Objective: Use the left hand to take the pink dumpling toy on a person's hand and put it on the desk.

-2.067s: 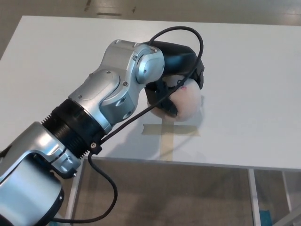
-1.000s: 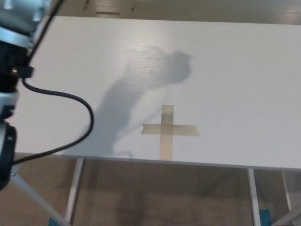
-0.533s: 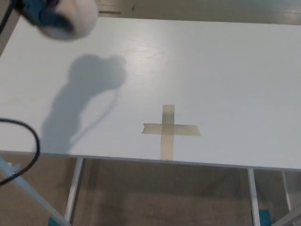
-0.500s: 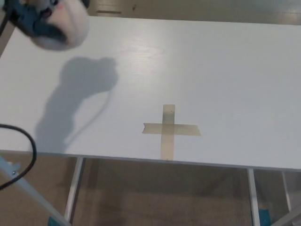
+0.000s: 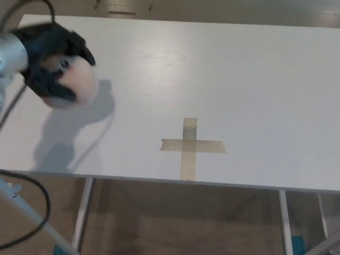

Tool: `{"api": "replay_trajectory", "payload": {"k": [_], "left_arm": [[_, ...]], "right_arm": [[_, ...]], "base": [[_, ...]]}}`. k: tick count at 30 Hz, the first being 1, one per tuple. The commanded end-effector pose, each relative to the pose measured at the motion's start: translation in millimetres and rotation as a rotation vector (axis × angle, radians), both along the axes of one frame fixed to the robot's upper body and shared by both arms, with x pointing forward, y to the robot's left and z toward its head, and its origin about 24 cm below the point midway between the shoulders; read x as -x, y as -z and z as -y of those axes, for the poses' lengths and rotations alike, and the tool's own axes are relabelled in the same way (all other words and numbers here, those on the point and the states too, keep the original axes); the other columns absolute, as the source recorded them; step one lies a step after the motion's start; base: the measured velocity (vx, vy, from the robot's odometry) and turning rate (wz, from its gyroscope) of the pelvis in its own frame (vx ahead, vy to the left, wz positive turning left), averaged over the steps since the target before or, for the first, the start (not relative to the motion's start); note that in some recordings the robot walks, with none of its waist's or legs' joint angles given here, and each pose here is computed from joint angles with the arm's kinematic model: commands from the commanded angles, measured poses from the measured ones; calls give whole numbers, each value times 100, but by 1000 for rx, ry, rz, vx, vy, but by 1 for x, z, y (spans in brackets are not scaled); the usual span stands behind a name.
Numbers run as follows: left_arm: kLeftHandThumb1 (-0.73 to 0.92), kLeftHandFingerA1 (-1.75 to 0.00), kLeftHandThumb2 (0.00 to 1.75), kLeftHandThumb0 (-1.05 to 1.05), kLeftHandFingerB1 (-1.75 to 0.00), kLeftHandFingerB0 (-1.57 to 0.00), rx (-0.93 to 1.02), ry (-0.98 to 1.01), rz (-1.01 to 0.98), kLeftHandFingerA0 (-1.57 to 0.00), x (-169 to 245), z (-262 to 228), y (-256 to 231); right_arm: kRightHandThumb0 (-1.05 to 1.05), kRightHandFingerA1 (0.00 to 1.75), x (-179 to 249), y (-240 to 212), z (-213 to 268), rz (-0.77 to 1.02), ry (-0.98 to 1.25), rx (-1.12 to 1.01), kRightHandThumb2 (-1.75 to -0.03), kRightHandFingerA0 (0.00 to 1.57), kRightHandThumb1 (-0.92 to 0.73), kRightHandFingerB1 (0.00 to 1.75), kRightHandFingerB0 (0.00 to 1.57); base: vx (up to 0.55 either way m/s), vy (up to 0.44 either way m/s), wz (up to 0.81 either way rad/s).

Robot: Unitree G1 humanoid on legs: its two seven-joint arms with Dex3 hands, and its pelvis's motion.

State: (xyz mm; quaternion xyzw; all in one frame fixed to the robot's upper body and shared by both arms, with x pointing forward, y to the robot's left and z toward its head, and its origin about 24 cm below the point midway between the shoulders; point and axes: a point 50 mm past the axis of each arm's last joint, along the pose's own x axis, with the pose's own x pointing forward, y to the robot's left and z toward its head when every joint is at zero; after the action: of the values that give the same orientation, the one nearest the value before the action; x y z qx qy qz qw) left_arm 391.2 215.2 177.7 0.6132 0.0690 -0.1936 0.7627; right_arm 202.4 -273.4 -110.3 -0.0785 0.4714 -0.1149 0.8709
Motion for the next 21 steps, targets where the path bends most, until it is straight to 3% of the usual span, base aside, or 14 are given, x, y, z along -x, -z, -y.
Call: {"api": "replay_trajectory", "payload": {"k": [1, 10, 15, 16, 17, 18, 21], "left_arm": [[79, -50, 64, -25, -37, -46, -31, 1, -37, -78, 4, 8, 39], [79, -45, 63, -26, -37, -45, -1, 49, -62, -65, 11, 27, 65], [78, -48, 63, -27, -41, -59, 18, 51, -90, -73, 16, 28, 76], [57, -45, 74, -46, -37, -19, 5, 40, -123, -34, 16, 27, 79], [57, -45, 74, -46, -37, -19, -10, 30, -158, -34, 16, 25, 81], [43, -3, 75, -69, -10, -1, -38, 19, -172, 0, 15, 24, 80], [44, 0, 77, -72, -8, 0, -71, -7, -172, 0, 14, 23, 76]], "right_arm": [[-26, 42, 6, 3, 2, -20, 24, -12, -62, 57, -72, 42, 53], [-25, 42, 6, 3, 2, -14, 11, -14, -62, 57, -72, 42, 53], [-25, 42, 7, 3, 3, -14, 17, -15, -62, 58, -72, 41, 52], [-25, 42, 7, 3, 3, -14, 18, -15, -62, 57, -72, 41, 52], [-25, 42, 7, 3, 2, -14, 18, -16, -62, 57, -72, 41, 52], [-25, 42, 7, 3, 2, -14, 18, -16, -62, 57, -72, 41, 52], [-25, 42, 6, 2, 2, -12, 17, -15, -62, 56, -72, 41, 52]], "base": [[0, 0, 0], [0, 0, 0], [0, 0, 0], [0, 0, 0], [0, 0, 0], [0, 0, 0], [0, 0, 0]]}}
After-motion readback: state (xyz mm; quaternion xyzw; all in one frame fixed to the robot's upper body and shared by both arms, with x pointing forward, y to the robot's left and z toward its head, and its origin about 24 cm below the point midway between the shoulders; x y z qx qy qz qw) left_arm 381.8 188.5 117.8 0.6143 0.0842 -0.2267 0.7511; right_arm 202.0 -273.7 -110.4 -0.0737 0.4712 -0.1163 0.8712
